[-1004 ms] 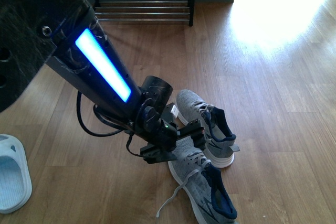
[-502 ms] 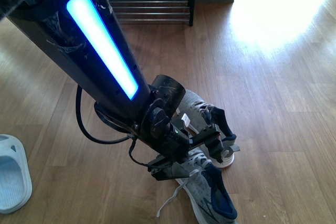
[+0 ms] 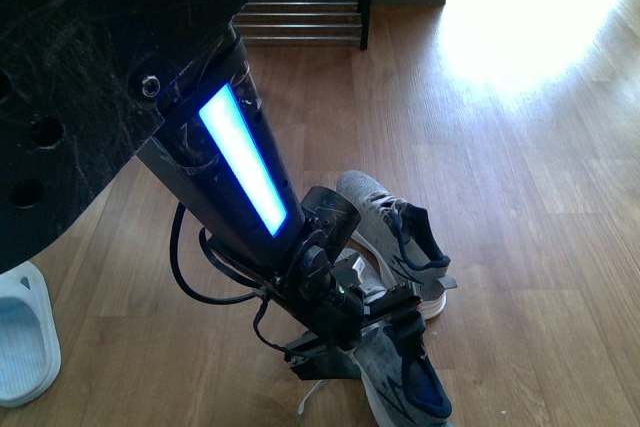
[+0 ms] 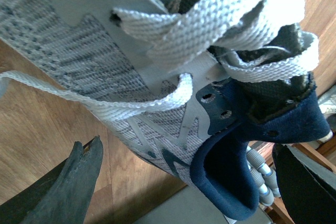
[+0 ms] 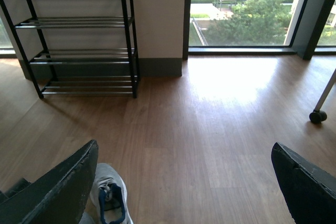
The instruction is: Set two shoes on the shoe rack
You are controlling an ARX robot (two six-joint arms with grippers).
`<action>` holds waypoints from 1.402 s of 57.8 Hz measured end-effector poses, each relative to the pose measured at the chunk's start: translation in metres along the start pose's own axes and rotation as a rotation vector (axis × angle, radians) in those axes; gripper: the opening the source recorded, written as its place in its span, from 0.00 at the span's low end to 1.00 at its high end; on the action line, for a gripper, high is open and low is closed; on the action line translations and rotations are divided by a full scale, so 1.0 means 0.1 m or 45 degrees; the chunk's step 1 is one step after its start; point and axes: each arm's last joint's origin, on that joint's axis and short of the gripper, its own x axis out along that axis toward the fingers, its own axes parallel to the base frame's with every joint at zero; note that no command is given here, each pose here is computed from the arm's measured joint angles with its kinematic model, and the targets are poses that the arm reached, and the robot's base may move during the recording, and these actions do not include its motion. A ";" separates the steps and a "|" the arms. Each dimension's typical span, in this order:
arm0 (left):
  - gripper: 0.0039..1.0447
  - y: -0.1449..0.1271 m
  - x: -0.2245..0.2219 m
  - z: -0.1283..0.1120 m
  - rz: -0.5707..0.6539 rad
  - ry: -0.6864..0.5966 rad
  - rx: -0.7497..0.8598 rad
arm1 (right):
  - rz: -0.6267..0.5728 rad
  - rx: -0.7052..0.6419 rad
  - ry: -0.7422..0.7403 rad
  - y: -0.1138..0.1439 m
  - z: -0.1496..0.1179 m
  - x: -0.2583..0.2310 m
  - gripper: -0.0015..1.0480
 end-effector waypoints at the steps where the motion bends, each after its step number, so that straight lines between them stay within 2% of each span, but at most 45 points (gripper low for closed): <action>1: 0.91 0.00 0.00 0.00 -0.007 0.004 0.002 | 0.000 0.000 0.000 0.00 0.00 0.00 0.91; 30: 0.91 0.00 0.12 0.16 -0.032 0.046 -0.017 | 0.000 0.000 0.000 0.00 0.00 0.00 0.91; 43: 0.91 -0.01 0.10 0.15 0.017 0.077 -0.039 | 0.000 0.000 0.000 0.00 0.00 0.00 0.91; 56: 0.91 0.10 0.08 0.09 0.139 0.078 -0.070 | 0.000 0.000 0.000 0.00 0.00 0.00 0.91; 81: 0.91 0.11 0.08 0.16 0.214 0.069 -0.055 | 0.000 0.000 0.000 0.00 0.00 0.00 0.91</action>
